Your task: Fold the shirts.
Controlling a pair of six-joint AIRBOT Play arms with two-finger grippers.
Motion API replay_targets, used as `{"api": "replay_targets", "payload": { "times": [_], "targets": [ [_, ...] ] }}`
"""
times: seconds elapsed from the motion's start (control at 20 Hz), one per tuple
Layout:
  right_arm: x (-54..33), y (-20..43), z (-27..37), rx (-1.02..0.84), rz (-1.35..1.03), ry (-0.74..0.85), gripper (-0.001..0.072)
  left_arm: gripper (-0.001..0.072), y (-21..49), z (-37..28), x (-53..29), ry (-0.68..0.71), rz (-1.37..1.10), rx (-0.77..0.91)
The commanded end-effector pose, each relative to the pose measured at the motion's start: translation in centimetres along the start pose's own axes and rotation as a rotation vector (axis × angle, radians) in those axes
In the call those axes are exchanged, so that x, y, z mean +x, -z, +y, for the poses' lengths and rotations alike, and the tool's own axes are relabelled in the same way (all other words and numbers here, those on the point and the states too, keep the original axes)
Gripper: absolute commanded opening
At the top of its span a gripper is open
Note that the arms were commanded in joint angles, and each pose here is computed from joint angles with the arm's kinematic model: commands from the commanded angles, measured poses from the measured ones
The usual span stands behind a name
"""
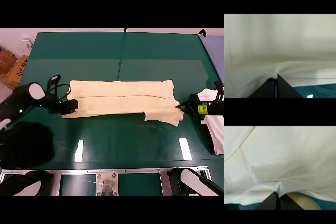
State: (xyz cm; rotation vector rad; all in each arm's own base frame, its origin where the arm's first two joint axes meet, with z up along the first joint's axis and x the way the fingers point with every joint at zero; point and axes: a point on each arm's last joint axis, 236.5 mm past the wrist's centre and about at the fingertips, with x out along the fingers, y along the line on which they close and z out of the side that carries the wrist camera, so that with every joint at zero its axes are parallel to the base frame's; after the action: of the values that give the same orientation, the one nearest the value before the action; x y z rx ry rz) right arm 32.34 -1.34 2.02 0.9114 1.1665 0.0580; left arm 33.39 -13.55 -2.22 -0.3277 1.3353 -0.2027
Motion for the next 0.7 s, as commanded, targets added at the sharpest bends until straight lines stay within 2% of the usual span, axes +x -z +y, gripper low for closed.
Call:
{"api": "replay_targets", "payload": {
  "times": [0.0,0.5,0.55,0.6,0.65],
  "targets": [
    [2.0,-4.7,3.2,-0.062,-0.03,-0.031,0.002,0.0025,-4.1,-0.5,1.2,-0.014,-0.017,0.019],
    [15.6,-14.3,3.9,-0.135,0.098,-0.029,0.0021,0.0028,-13.9,-1.5,8.4,-0.014,-0.042,0.028],
    [16.2,-15.0,3.6,-0.136,0.097,-0.029,0.0053,0.0034,-14.7,-1.2,8.6,-0.024,-0.062,0.033],
    [16.4,-15.6,3.5,-0.138,0.091,-0.031,0.0177,0.0296,-15.3,-1.0,8.5,-0.039,-0.085,0.041],
    [15.8,-16.3,3.3,-0.139,0.079,-0.032,0.0335,0.0658,-16.2,-1.0,7.9,-0.048,-0.114,0.056]
  ]
}}
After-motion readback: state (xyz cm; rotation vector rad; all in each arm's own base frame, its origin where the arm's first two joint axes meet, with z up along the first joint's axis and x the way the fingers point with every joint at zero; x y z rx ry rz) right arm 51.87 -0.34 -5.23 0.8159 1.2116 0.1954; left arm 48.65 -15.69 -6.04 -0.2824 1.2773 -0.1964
